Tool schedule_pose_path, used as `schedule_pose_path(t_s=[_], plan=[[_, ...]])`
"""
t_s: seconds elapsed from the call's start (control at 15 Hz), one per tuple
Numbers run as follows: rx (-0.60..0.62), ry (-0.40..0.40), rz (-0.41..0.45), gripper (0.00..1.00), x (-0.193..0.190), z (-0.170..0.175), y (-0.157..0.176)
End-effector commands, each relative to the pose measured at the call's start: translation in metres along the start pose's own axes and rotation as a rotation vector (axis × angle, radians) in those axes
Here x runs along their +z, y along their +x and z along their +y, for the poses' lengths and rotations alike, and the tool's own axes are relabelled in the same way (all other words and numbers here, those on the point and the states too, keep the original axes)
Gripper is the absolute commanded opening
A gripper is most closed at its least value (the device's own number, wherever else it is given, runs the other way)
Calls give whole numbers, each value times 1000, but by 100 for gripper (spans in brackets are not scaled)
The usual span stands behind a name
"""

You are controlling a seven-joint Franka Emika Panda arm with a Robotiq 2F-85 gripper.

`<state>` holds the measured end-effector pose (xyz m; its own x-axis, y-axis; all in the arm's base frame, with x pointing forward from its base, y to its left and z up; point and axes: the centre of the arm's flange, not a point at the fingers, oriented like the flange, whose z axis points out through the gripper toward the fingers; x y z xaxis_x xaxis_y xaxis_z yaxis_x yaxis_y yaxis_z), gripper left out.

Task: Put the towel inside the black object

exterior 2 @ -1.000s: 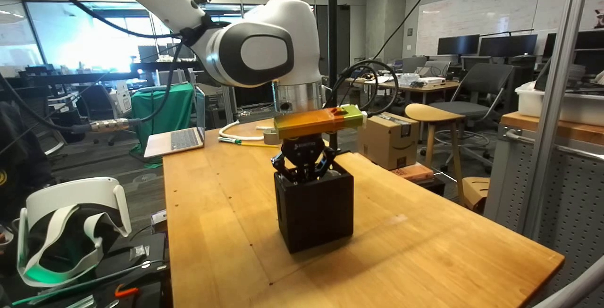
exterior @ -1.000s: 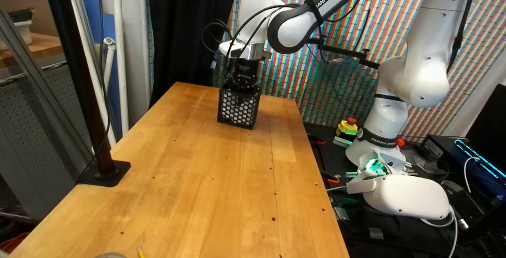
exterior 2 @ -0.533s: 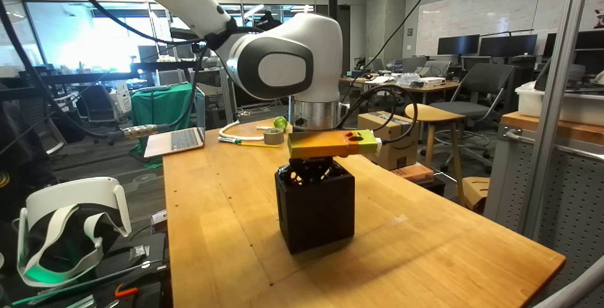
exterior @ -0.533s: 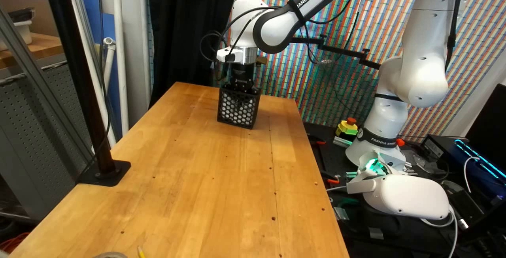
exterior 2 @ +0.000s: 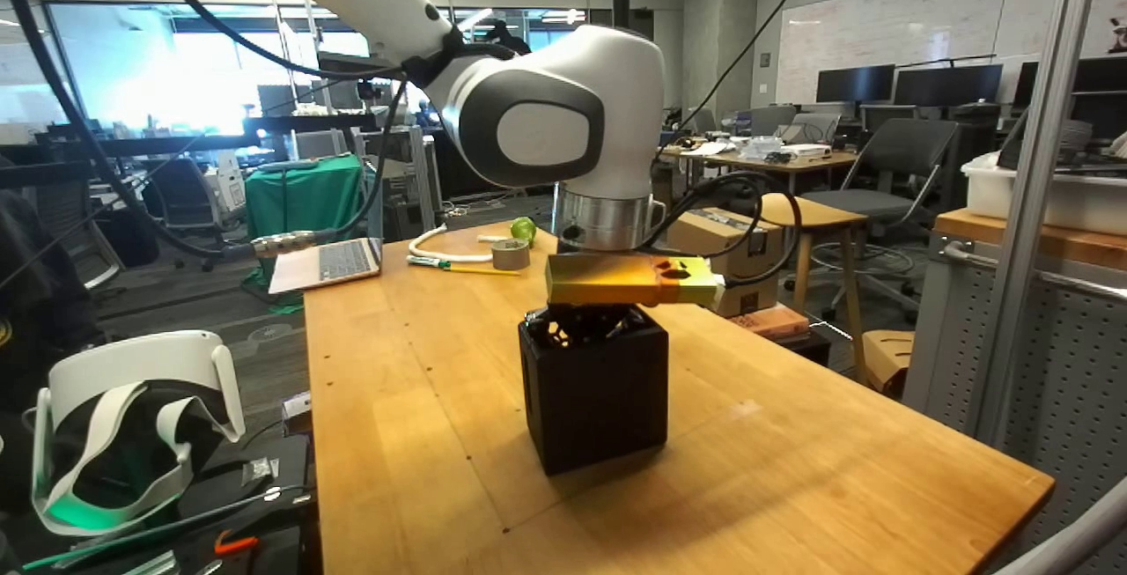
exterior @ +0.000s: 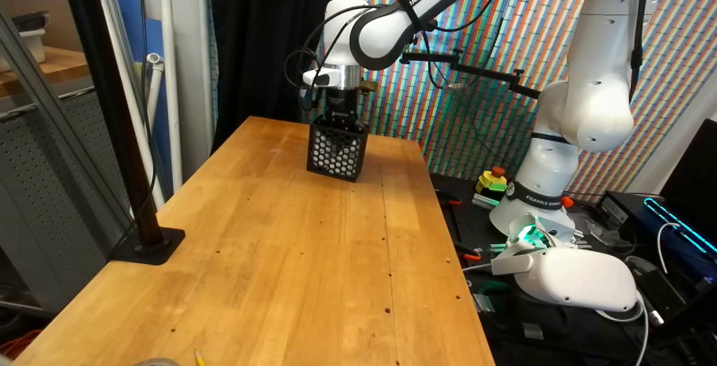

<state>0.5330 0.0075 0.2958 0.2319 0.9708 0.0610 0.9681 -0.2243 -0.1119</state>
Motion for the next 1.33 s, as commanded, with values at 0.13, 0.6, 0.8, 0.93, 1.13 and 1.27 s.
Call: schedule_pose_path(t_s=[0.13, 0.6, 0.8, 0.93, 1.13, 1.27], plan=[[11, -77, -55, 41, -23, -8, 1], [-20, -280, -202, 99, -99, -46, 26], [-20, -354, -237, 100, -123, -58, 34], [-25, -395, -249, 100, -135, -63, 35], [-50, -443, -236, 100, -146, -69, 38], [-44, -406, -235, 100, -142, -58, 39]])
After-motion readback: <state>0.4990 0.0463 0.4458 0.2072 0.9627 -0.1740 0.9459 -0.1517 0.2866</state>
